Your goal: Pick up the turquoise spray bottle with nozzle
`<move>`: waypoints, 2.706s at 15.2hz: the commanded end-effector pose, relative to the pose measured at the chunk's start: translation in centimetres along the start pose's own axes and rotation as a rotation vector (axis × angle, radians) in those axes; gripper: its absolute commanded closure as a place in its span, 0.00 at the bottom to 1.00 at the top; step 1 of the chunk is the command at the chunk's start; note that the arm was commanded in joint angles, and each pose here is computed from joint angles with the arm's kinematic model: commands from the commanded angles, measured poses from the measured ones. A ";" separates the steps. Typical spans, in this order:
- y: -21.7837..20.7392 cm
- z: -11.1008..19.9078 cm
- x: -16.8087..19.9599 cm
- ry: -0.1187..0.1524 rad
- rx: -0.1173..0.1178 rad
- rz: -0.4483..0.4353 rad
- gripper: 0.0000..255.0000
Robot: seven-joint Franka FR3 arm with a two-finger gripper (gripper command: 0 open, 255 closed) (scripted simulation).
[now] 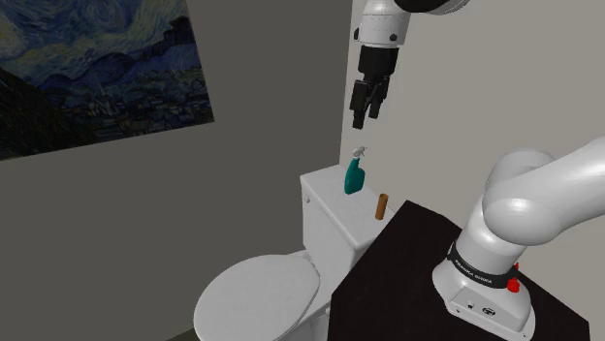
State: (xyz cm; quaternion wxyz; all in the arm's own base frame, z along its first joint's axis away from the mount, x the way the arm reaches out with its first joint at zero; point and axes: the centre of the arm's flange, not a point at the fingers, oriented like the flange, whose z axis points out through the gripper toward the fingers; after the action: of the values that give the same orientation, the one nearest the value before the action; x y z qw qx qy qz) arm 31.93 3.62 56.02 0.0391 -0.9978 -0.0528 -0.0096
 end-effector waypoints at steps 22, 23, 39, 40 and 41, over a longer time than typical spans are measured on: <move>22.3 14.5 4.7 -0.031 -0.036 -0.534 0.00; 23.3 15.2 5.2 -0.032 -0.038 -0.559 0.00; 36.4 25.3 15.5 -0.054 -0.064 -0.944 0.00; 36.4 25.9 15.5 -0.054 -0.064 -0.944 0.00; 36.5 26.4 15.5 -0.054 -0.064 -0.944 0.00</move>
State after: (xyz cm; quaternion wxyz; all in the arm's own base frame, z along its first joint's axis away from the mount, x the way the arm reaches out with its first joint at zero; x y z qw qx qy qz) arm 51.38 -28.81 27.70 -0.0017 -0.8665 -0.4991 -0.0017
